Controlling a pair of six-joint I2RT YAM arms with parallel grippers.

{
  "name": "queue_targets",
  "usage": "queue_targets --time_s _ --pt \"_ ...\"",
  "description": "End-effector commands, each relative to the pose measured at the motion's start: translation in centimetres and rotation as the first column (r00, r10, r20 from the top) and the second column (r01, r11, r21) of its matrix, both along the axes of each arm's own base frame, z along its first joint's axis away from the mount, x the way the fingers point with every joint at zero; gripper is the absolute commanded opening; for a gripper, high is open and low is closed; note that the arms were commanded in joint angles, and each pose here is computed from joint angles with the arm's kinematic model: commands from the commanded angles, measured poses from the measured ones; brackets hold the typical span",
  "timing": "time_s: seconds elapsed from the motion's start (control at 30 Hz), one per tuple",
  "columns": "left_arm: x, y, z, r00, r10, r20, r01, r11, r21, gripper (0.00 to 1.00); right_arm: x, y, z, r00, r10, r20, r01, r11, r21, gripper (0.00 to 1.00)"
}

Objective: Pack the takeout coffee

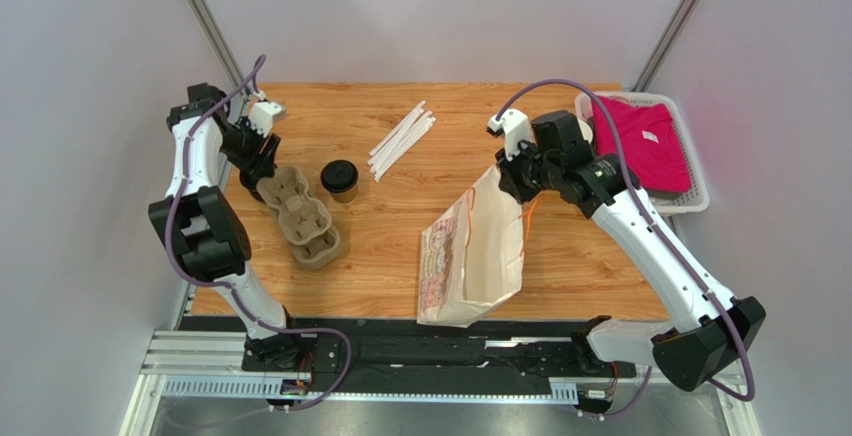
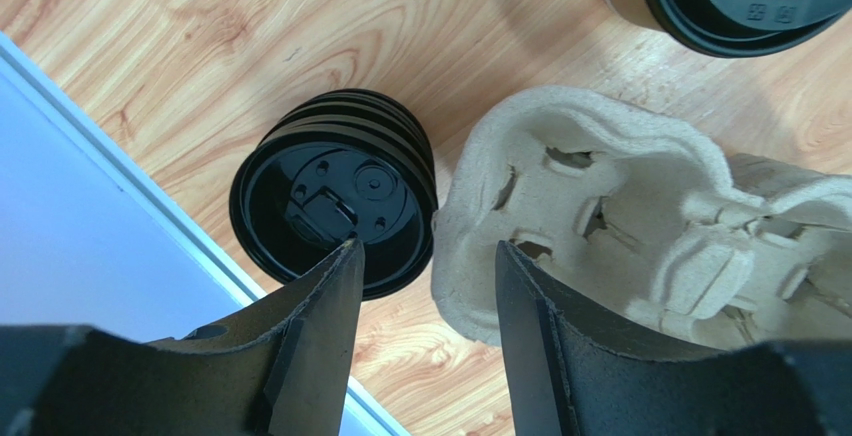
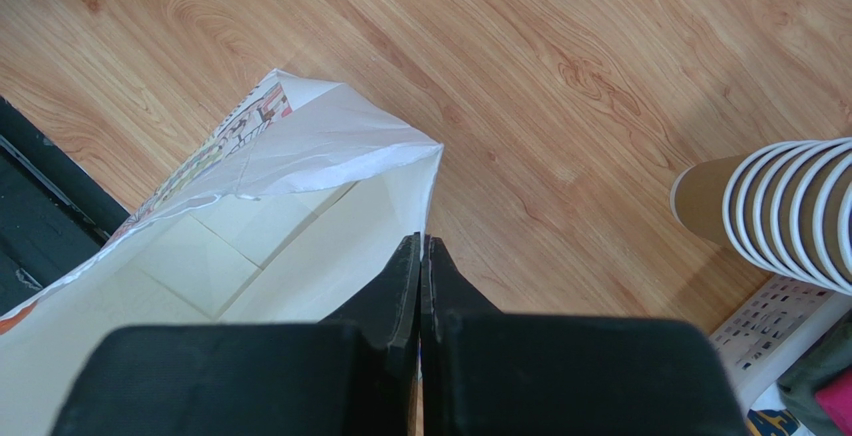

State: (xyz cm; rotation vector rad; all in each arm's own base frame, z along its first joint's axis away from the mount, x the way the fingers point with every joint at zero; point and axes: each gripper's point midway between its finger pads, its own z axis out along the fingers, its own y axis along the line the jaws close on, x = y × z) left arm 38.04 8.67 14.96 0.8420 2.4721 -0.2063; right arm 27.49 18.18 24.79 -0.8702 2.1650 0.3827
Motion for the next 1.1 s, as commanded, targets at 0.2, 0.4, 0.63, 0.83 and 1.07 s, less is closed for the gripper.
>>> queue_targets --time_s 0.2,0.4,0.63,0.83,1.07 --pt "-0.3 -0.6 -0.6 0.998 -0.018 -0.052 0.015 0.998 -0.057 0.59 -0.3 0.1 1.0 0.999 0.019 0.035 -0.020 1.000 0.013 0.00" --pt "-0.4 -0.6 -1.5 0.996 -0.012 -0.089 0.005 0.997 -0.076 0.53 -0.2 0.1 1.1 0.999 0.018 0.036 -0.019 1.000 0.015 0.00" --pt "-0.3 -1.0 0.6 0.999 -0.018 -0.046 0.014 0.996 -0.084 0.12 -0.2 0.1 1.1 0.999 0.020 0.038 -0.021 1.000 0.013 0.00" --pt "-1.3 -1.9 4.1 1.000 -0.031 0.003 0.031 0.995 -0.096 0.00 0.1 0.1 1.7 0.999 0.013 0.047 -0.014 1.000 0.015 0.00" --pt "-2.8 -3.8 7.8 0.998 -0.047 0.051 0.055 0.986 -0.157 0.00 -0.4 0.1 1.5 1.000 0.022 0.011 -0.022 1.000 0.006 0.22"
